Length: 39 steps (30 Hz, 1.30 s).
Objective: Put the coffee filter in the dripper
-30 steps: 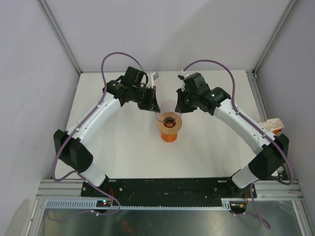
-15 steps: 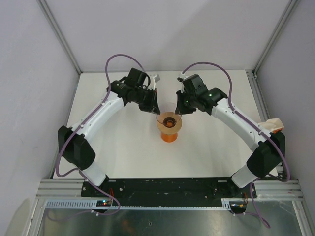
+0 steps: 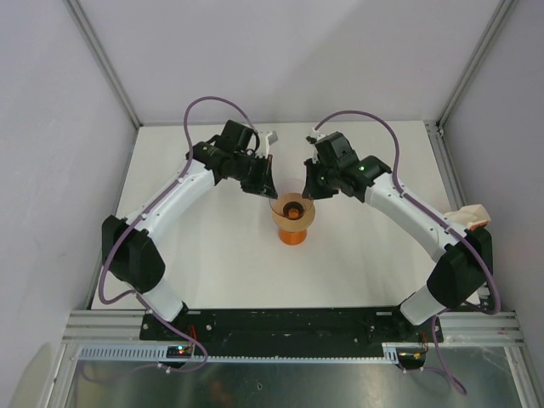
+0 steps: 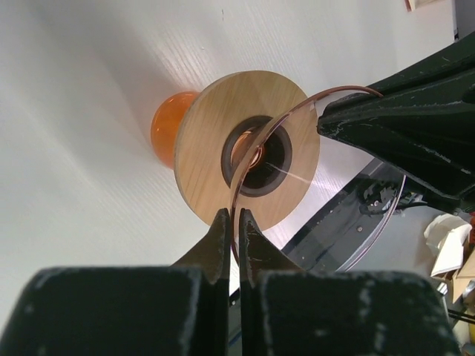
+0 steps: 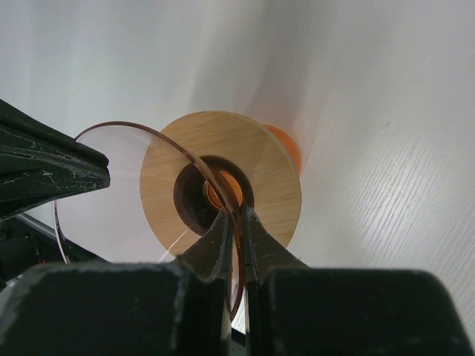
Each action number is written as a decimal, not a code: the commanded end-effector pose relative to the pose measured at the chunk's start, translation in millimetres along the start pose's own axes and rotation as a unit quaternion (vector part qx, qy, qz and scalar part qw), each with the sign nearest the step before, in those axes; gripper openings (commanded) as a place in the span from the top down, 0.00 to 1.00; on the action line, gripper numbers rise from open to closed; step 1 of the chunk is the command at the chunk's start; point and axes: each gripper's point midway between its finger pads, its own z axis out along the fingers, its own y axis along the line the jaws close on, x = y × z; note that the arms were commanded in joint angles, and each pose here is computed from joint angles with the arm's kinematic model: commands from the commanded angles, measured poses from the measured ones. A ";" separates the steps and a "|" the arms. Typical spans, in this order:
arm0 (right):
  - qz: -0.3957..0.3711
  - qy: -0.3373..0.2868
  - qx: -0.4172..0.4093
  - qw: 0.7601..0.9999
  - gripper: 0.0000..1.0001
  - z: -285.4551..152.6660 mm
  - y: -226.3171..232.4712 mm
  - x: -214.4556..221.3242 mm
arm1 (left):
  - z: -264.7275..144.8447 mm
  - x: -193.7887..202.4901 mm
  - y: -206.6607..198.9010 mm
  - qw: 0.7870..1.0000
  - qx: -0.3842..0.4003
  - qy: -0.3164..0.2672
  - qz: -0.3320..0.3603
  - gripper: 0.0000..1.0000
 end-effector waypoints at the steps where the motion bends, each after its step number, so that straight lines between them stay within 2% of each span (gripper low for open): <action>1: -0.048 0.053 0.030 0.997 1.00 13.1 -17.3 39.3 | 12.2 19.6 14.1 0.997 -0.016 0.028 0.068 1.00; 6: -0.054 0.069 0.028 0.996 1.00 23.2 -21.3 53.1 | 27.4 38.8 27.9 0.996 -0.026 0.058 0.067 1.00; 10: -0.055 0.105 0.029 0.993 1.00 33.6 -27.6 69.3 | 41.8 60.1 32.7 0.994 -0.006 0.096 0.044 1.00; 14: -0.041 0.128 0.029 0.990 1.00 40.7 -37.7 82.1 | 46.7 61.4 40.3 0.994 -0.003 0.104 0.029 1.00; 22: -0.053 0.117 0.028 0.991 1.00 45.5 -33.5 82.9 | 52.7 80.2 54.3 0.992 -0.016 0.119 0.027 1.00; 30: -0.063 0.108 0.031 0.992 1.00 49.1 -32.6 83.9 | 60.0 107.2 65.4 0.987 -0.032 0.142 0.066 1.00; 35: -0.056 0.124 0.026 0.990 1.00 60.0 -36.0 95.8 | 71.8 123.6 72.9 0.984 -0.025 0.171 0.053 1.00; 39: -0.055 0.123 0.029 0.991 1.00 60.9 -39.2 94.7 | 74.1 117.1 80.7 0.984 -0.027 0.169 0.042 1.00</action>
